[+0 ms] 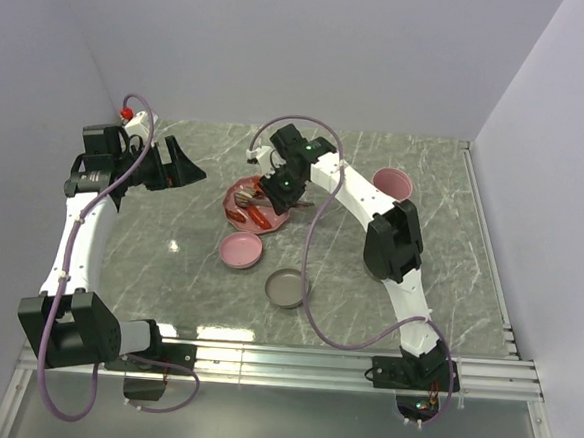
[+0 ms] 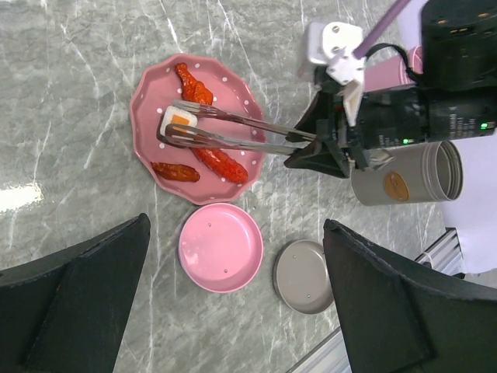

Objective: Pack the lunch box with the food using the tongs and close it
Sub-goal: Pick up the food using the clamp, then place the food into the lunch box, then pick up the food using the clamp

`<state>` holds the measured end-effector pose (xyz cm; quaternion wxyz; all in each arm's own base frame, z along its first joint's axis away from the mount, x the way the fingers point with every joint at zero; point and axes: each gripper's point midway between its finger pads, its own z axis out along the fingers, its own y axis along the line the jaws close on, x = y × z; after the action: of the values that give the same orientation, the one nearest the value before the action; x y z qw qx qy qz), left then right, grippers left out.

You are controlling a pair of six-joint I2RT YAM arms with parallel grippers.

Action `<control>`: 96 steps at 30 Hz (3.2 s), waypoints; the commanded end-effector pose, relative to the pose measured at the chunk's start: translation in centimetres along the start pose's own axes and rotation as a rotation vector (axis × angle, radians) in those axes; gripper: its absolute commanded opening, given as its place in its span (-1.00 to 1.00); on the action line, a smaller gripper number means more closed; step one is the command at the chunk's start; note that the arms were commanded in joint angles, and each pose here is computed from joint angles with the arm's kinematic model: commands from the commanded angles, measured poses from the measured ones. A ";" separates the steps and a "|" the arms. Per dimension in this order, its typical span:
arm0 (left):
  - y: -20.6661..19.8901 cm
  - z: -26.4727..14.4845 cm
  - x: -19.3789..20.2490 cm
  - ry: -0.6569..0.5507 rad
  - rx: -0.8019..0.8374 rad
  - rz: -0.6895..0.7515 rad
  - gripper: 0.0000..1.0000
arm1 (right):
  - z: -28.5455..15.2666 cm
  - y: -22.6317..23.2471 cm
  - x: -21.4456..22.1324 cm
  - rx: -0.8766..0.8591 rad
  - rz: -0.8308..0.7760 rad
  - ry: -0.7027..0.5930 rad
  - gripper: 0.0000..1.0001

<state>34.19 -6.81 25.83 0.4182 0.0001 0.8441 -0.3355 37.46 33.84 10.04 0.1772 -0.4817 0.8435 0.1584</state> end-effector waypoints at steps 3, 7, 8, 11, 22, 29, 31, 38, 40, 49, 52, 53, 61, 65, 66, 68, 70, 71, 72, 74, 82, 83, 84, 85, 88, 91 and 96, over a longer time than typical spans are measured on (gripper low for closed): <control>-0.8 -0.6 -0.7 -0.029 0.028 0.029 0.99 | -7.0 0.9 -5.0 0.041 -0.040 -0.207 -0.23; -0.8 -0.5 -0.7 -0.028 0.029 0.027 0.99 | -7.9 1.2 -5.3 0.041 -0.040 -0.228 -0.23; -0.9 -0.5 -0.7 -0.027 0.032 0.029 0.99 | -8.2 1.3 -5.4 0.041 -0.040 -0.234 -0.23; -0.8 -0.5 -0.8 -0.025 0.029 0.028 0.99 | -9.0 1.4 -5.6 0.039 -0.039 -0.249 -0.23; -1.4 -0.9 -1.4 -0.051 0.046 0.093 0.99 | -16.6 2.2 -3.9 0.043 -0.021 -0.337 -0.23; -0.7 -0.9 -1.6 -0.079 0.013 0.132 0.99 | -20.8 1.7 0.5 0.058 0.040 -0.357 -0.23; -0.9 -1.1 -1.7 -0.095 0.013 0.150 0.99 | -22.1 0.6 1.8 0.084 0.070 -0.369 -0.24; -1.1 -1.4 -2.1 -0.100 0.003 0.168 0.99 | -26.9 -1.5 8.0 0.174 0.179 -0.381 -0.24; -1.3 -1.5 -2.0 -0.102 0.010 0.166 0.99 | -28.4 -2.3 10.0 0.214 0.211 -0.388 -0.24; -1.9 -1.5 -2.4 -0.106 0.039 0.150 0.99 | -30.4 -5.1 18.8 0.340 0.347 -0.318 -0.23; -2.1 -1.6 -2.5 -0.110 0.041 0.156 0.99 | -30.5 -6.7 21.2 0.368 0.406 -0.294 -0.23; -2.1 -1.7 -2.5 -0.110 0.041 0.157 0.99 | -30.3 -7.0 21.6 0.362 0.417 -0.290 -0.23; -2.0 -1.6 -2.3 -0.106 0.035 0.158 0.99 | -29.9 -9.0 22.6 0.347 0.480 -0.298 -0.23; -1.8 -1.6 -2.3 -0.103 0.028 0.161 0.99 | -29.5 -9.6 22.4 0.321 0.497 -0.293 -0.21; -1.7 -1.6 -2.3 -0.102 0.025 0.158 0.99 | -29.2 -9.7 22.5 0.313 0.502 -0.289 -0.18; -1.8 -1.7 -2.3 -0.103 0.025 0.164 0.99 | -29.0 -9.7 22.6 0.305 0.505 -0.281 -0.03; -1.7 -1.6 -2.3 -0.102 0.022 0.163 0.99 | -29.1 -9.7 22.5 0.301 0.504 -0.283 0.04; -1.7 -1.6 -2.3 -0.103 0.022 0.165 0.99 | -29.2 -9.7 22.4 0.304 0.504 -0.284 0.04; -1.6 -1.5 -2.2 -0.101 0.023 0.161 0.99 | -29.3 -9.7 22.3 0.303 0.504 -0.287 0.05; -1.6 -1.4 -2.2 -0.099 0.029 0.155 0.99 | -29.8 -9.7 21.9 0.312 0.502 -0.300 0.05; -1.7 -1.1 -2.4 -0.099 0.041 0.139 0.99 | -30.4 -7.4 18.2 0.271 0.442 -0.364 0.06; -1.7 -1.2 -2.4 -0.101 0.040 0.140 0.99 | -30.2 -7.1 17.4 0.270 0.424 -0.377 0.06; -1.7 -1.1 -2.4 -0.100 0.040 0.134 0.99 | -28.9 -5.5 16.0 0.227 0.380 -0.373 0.06; -1.7 -1.1 -2.3 -0.098 0.044 0.132 0.99 | -28.3 -5.0 15.4 0.213 0.389 -0.377 0.06; -1.6 -1.1 -2.3 -0.095 0.040 0.122 0.99 | -25.7 -2.7 12.3 0.158 0.321 -0.384 0.06; -1.6 -1.1 -2.2 -0.094 0.034 0.123 0.99 | -23.5 -1.6 9.6 0.119 0.273 -0.385 0.05; -1.4 -1.2 -2.1 -0.090 0.022 0.127 0.99 | -19.9 -0.6 7.0 0.092 0.225 -0.345 0.04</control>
<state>34.11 -6.62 27.12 0.4592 0.0335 0.8287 -0.3183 29.63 17.69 24.65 0.2989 -0.3488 0.8583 0.2288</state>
